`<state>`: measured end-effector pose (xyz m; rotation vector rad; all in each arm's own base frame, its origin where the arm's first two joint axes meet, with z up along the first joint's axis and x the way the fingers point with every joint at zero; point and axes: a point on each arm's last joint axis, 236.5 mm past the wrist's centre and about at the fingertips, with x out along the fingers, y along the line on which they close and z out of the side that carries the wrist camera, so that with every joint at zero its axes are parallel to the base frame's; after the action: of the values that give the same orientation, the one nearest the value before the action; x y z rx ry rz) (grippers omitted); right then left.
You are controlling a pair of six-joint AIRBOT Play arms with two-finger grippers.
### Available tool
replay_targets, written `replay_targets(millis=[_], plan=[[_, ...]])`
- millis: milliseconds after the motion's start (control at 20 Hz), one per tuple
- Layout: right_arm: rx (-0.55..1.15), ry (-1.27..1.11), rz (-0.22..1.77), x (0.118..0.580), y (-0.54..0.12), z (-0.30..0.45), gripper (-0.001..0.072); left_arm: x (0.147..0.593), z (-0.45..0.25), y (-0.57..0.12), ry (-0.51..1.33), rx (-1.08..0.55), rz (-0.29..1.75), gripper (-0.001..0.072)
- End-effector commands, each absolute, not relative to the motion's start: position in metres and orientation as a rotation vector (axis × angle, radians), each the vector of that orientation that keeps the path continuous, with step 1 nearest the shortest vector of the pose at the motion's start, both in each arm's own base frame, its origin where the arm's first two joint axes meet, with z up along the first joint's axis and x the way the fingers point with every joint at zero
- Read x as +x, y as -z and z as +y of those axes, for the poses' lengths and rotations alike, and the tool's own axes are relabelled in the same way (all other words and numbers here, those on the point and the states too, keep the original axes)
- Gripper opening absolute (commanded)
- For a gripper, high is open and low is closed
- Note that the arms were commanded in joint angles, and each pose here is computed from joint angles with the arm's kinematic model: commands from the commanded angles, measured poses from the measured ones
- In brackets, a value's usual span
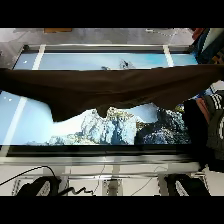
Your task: Fold the clothes and pants, and hang the long-sleeved shirts on hangers.
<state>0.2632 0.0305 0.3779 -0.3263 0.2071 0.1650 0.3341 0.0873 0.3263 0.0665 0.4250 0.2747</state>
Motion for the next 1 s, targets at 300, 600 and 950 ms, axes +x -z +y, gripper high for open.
replay_targets(millis=[300,600,950], plan=[[-0.289,-0.113,-0.074,0.206,-0.446,0.028,0.0016,0.278,0.046,-0.373,-0.152,0.039,0.276,0.0010],[-0.269,-0.164,0.244,0.283,-0.368,0.031,0.0016,0.317,0.051,-0.306,-0.141,0.018,0.463,0.0010],[-0.220,-0.245,0.839,0.439,-0.145,0.034,0.0017,0.372,0.030,-0.035,-0.037,-0.189,1.083,0.0011]])
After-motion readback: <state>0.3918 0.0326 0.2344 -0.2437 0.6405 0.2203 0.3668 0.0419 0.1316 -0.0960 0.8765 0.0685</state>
